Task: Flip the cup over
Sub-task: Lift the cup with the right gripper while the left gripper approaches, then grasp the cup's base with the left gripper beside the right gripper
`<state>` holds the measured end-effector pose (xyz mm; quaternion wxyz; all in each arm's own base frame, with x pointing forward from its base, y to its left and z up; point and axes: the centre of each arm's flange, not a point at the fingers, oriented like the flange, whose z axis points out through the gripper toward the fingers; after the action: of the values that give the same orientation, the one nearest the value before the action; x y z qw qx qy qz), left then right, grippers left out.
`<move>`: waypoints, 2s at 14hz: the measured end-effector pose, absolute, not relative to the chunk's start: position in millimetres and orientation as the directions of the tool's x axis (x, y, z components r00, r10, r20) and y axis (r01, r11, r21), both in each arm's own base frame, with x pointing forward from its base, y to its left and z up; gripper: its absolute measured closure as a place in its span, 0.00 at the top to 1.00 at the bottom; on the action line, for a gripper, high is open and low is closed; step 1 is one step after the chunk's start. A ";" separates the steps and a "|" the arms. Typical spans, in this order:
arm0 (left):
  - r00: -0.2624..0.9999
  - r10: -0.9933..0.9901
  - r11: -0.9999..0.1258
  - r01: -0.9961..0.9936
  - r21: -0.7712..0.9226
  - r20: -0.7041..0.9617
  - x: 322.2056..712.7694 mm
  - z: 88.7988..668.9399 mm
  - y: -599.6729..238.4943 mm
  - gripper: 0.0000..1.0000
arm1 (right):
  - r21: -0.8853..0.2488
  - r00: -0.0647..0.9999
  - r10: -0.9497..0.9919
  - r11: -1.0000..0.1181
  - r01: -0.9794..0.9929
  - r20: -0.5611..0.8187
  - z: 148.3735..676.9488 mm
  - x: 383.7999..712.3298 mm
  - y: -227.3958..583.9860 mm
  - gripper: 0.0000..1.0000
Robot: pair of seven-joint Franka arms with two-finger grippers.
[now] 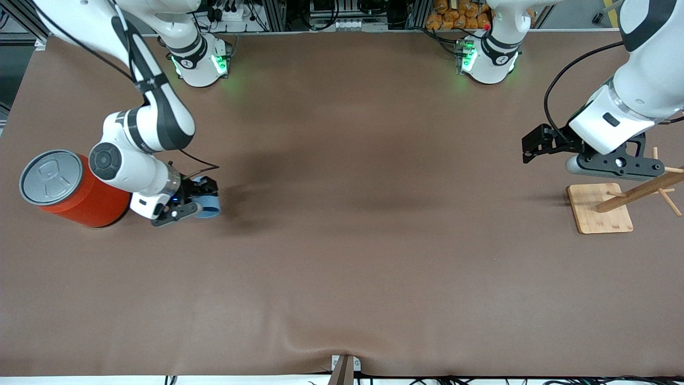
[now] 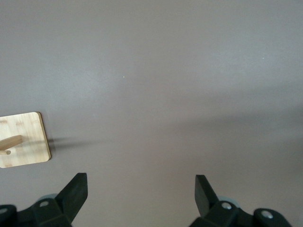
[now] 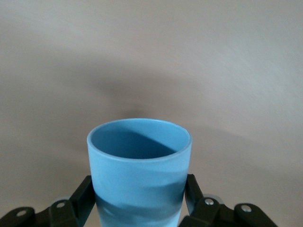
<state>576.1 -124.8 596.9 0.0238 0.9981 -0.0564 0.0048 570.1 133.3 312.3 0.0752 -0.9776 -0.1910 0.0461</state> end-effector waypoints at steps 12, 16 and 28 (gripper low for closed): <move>0.957 -0.062 -0.877 0.083 0.473 -0.282 627.3 445.2 -76.3 1.00 | 0.089 0.343 0.934 -0.351 0.932 0.098 356.9 541.1 478.5 0.80; 0.928 -0.083 -0.758 0.177 0.627 -0.362 632.5 387.4 -63.8 1.00 | 0.198 0.149 0.985 -0.163 0.966 0.086 288.4 508.9 549.8 0.80; 0.906 -0.139 -0.517 0.277 0.810 -0.399 595.6 269.9 -82.1 1.00 | 0.220 0.066 0.998 -0.065 0.973 0.003 207.9 438.7 604.0 0.80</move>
<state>595.6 -82.1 269.9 0.4898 0.8446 0.0410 -0.2125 438.7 604.0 207.9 -0.0795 -0.7256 -0.6792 -0.0767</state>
